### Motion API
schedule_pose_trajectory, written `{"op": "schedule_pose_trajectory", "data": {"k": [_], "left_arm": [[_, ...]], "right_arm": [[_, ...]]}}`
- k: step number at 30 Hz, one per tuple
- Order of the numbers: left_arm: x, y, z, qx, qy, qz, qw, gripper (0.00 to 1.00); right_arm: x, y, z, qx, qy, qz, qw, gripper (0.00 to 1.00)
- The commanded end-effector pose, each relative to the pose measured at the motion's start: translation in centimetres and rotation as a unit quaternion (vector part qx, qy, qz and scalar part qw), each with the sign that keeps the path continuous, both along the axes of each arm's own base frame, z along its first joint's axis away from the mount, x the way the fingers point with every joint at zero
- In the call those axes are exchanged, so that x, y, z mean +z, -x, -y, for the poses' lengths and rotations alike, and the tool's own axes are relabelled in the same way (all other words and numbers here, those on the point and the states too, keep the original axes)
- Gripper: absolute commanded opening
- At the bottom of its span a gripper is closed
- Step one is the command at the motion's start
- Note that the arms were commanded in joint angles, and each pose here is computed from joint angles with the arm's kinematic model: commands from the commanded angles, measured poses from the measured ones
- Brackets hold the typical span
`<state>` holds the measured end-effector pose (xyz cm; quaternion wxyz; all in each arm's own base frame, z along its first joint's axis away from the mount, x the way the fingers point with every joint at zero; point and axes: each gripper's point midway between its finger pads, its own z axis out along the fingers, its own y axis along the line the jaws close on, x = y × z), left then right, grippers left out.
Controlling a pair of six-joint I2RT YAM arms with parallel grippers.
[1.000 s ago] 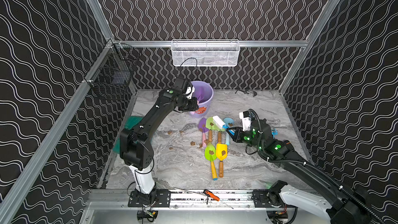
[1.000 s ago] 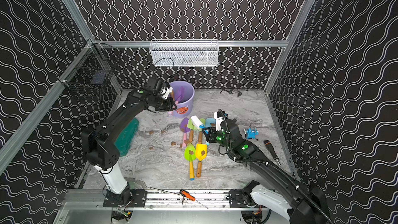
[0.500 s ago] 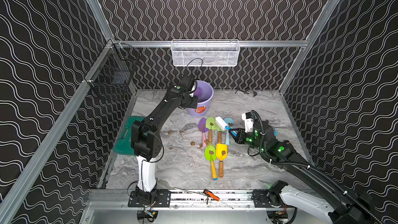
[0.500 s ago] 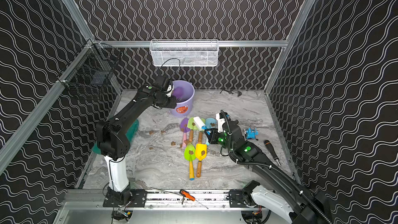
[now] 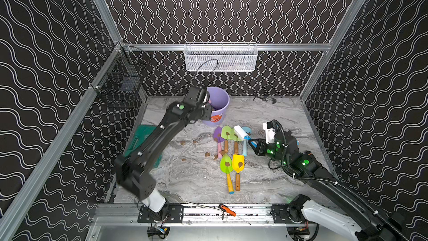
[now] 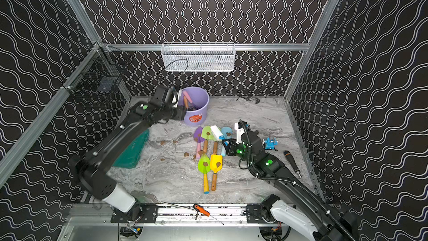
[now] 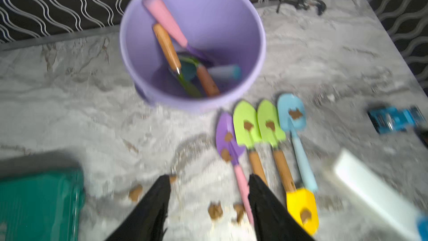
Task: Brush the soil off the hand trowel and place it into the bucket
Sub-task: Place the hand trowel in the bucket, then pick up the hand trowel from the center of the board.
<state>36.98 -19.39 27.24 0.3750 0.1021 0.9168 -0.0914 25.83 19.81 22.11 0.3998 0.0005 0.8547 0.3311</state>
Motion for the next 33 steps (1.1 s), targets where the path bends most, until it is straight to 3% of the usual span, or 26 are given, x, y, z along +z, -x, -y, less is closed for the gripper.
{"op": "schedule_pose_trajectory", "data": {"k": [1, 5, 9, 12, 23, 33], "left_arm": [[-0.9, 3.0, -0.8, 0.039, 0.025, 0.003, 0.999, 0.58], [-5.8, 8.6, 0.2, 0.022, 0.053, -0.043, 0.997, 0.67], [-10.9, 10.8, 2.1, 0.019, 0.071, -0.093, 0.993, 0.65], [-13.0, 11.4, 4.4, 0.000, 0.042, -0.097, 0.994, 0.64], [-17.3, 8.0, 7.4, 0.001, -0.054, -0.083, 0.995, 0.64], [-20.9, 4.2, 7.4, 0.011, -0.076, -0.120, 0.990, 0.62]], "right_arm": [[-0.7, 0.3, 0.7, -0.009, 0.013, -0.005, 1.000, 0.00], [-2.2, 0.9, 0.6, -0.001, 0.019, -0.032, 0.999, 0.00], [-3.3, 1.0, 0.1, 0.005, 0.011, -0.047, 0.999, 0.00], [-3.5, 0.9, -0.1, 0.008, 0.012, -0.052, 0.999, 0.00], [-2.9, 0.5, -0.2, 0.006, 0.014, -0.045, 0.999, 0.00], [-3.6, 0.7, 0.3, 0.000, 0.023, -0.046, 0.999, 0.00]]}}
